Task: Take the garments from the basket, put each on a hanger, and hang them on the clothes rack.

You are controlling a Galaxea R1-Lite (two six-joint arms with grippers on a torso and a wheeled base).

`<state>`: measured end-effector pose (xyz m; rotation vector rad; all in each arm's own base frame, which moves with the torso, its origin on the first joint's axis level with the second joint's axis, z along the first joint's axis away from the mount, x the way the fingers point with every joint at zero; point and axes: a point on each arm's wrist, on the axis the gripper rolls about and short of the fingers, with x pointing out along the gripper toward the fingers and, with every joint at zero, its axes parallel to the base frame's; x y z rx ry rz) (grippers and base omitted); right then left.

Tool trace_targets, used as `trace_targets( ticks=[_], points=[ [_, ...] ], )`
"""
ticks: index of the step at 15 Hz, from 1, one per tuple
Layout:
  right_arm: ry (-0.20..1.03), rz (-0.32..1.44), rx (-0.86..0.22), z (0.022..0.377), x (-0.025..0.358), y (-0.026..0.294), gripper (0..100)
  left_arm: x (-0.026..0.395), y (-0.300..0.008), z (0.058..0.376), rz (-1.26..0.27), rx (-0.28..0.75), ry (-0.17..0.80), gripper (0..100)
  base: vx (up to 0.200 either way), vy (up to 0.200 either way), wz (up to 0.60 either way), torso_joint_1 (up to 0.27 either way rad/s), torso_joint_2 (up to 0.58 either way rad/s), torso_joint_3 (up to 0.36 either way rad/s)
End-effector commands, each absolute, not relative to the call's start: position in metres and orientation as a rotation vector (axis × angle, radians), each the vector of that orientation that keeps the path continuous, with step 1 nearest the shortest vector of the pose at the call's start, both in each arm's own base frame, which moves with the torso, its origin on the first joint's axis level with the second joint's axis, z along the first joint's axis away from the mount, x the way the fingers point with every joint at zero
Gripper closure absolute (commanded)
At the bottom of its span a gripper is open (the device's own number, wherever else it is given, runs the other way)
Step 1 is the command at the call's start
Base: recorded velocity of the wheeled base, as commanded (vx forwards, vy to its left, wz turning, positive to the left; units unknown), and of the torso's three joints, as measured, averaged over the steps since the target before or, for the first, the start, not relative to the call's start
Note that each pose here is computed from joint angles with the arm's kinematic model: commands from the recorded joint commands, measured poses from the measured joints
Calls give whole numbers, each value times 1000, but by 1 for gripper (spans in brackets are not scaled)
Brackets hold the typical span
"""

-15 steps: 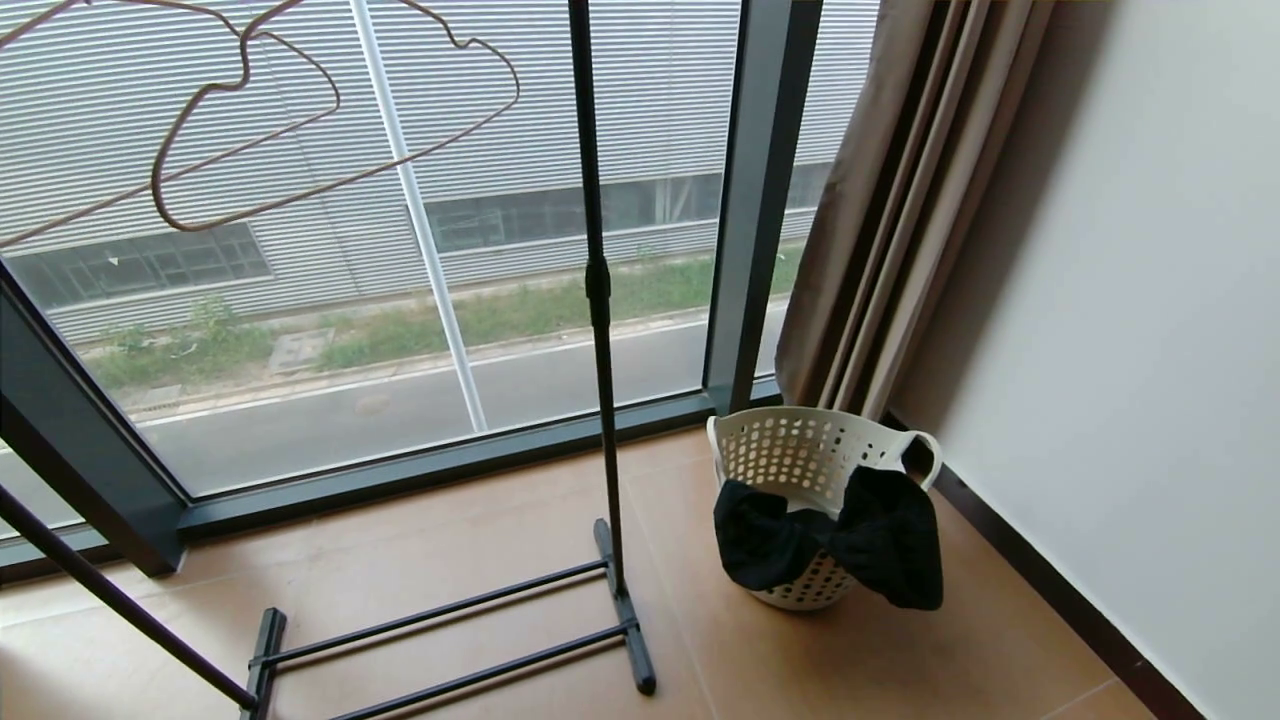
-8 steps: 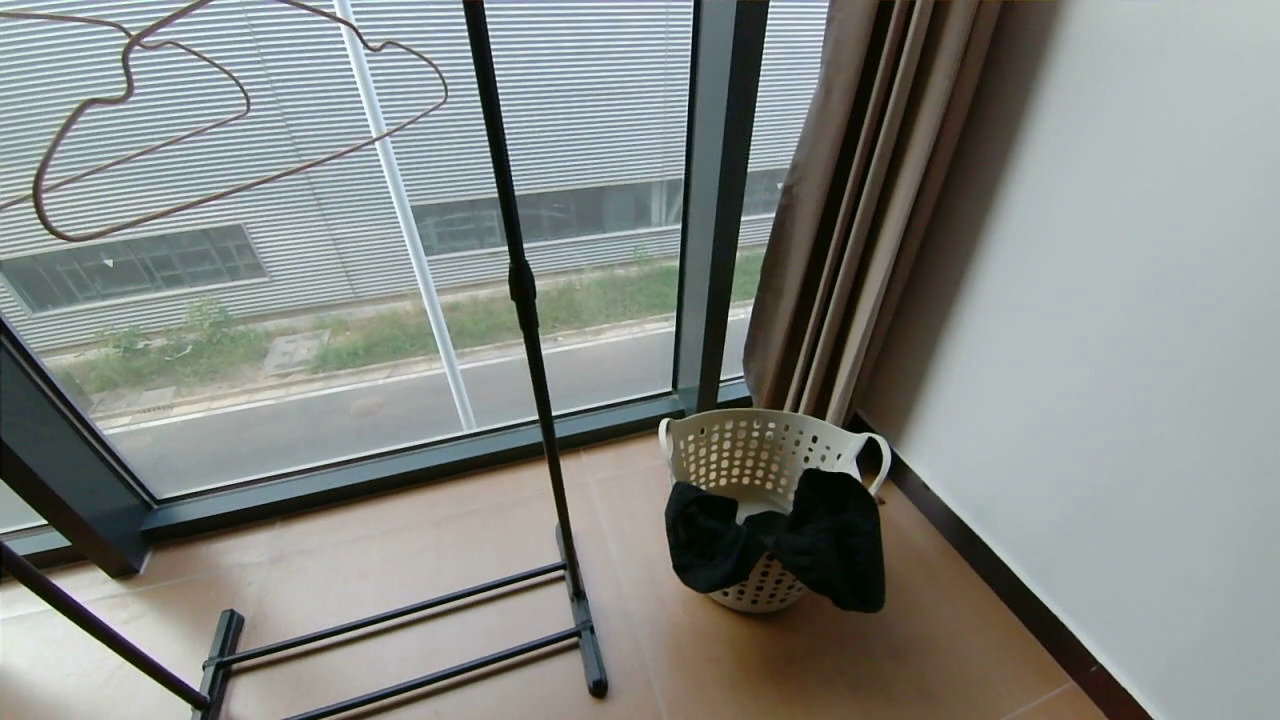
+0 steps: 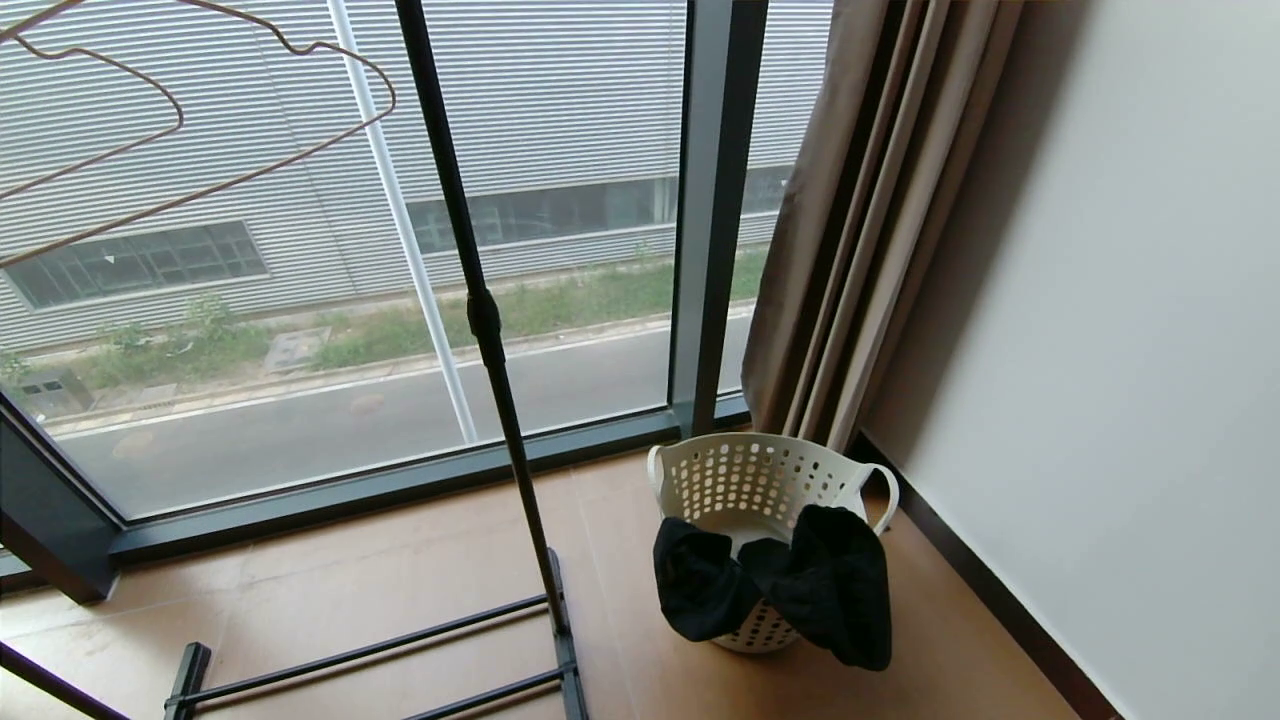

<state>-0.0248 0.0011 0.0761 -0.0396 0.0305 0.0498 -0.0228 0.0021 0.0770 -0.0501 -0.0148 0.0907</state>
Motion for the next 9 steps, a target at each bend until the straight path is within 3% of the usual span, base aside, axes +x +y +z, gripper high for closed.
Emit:
trace_targets(
  ticks=[1, 9],
  points=[
    [33, 45, -31, 76, -25, 1, 0, -23, 2, 77, 92, -51, -16, 0, 0, 0, 0, 0, 0, 0],
    [35, 45, -31, 76, -25, 1, 0, -23, 2, 77, 90, -50, -14, 0, 0, 0, 0, 0, 0, 0]
  ],
)
